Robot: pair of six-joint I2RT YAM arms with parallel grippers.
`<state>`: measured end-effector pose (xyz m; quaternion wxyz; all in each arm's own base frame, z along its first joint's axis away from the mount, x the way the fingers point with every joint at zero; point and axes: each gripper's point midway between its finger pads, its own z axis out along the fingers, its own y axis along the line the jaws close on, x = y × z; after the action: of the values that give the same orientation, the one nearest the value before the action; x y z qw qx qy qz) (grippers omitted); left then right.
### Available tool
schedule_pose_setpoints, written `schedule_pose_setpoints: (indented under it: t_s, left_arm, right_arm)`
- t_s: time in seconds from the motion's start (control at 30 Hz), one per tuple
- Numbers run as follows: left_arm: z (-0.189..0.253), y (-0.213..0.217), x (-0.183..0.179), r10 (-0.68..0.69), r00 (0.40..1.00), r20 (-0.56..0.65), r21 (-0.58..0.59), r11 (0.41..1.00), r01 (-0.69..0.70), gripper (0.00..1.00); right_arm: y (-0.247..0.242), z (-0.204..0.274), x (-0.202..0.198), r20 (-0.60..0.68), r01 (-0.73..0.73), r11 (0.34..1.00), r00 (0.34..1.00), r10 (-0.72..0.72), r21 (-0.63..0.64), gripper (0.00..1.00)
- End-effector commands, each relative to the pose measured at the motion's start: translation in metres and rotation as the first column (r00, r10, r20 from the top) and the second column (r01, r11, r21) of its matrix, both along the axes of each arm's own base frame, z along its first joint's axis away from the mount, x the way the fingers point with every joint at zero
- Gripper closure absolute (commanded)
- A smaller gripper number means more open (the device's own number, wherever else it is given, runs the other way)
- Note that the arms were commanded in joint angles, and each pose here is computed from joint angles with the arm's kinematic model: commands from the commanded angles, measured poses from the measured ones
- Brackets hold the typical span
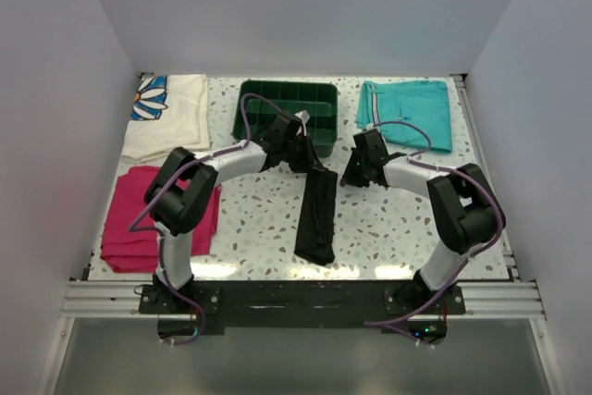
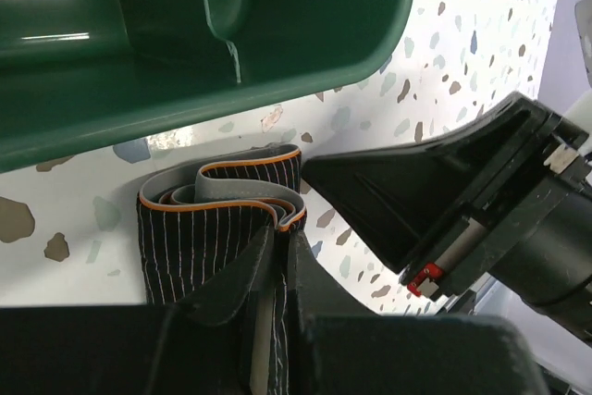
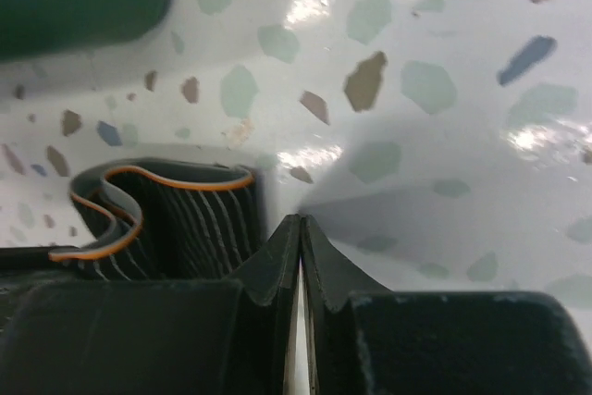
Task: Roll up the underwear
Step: Fold the underwear at the center of the board.
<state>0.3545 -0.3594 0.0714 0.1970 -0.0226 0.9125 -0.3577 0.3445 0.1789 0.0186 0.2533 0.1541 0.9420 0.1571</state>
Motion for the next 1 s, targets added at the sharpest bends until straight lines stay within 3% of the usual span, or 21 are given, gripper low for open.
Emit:
schedule_pose_setpoints:
  t_s: [0.0, 0.27, 0.73, 0.97]
  left_arm:
    - [0.018, -0.014, 0.009, -0.021, 0.999, 0.035, -0.039, 0.999, 0.022, 1.00]
    - [0.014, -0.016, 0.011, -0.017, 1.000, 0.026, -0.034, 0.999, 0.018, 1.00]
    - [0.004, -0.021, 0.007, -0.006, 1.000, 0.000, -0.019, 1.000, 0.006, 1.00]
    - [0.013, -0.034, 0.007, -0.019, 1.000, -0.011, -0.107, 0.994, 0.017, 0.94]
  right_arm:
    - [0.020, 0.012, 0.027, 0.082, -0.036, 0.994, 0.996, 0.027, 0.103, 0.93]
    - [0.025, 0.000, 0.029, 0.058, -0.029, 0.990, 0.998, 0.021, 0.141, 0.92]
    - [0.010, -0.004, 0.021, 0.041, 0.013, 0.997, 0.999, -0.017, 0.083, 0.91]
    - [0.005, -0.001, 0.019, 0.047, 0.012, 0.998, 0.999, -0.014, 0.054, 0.89]
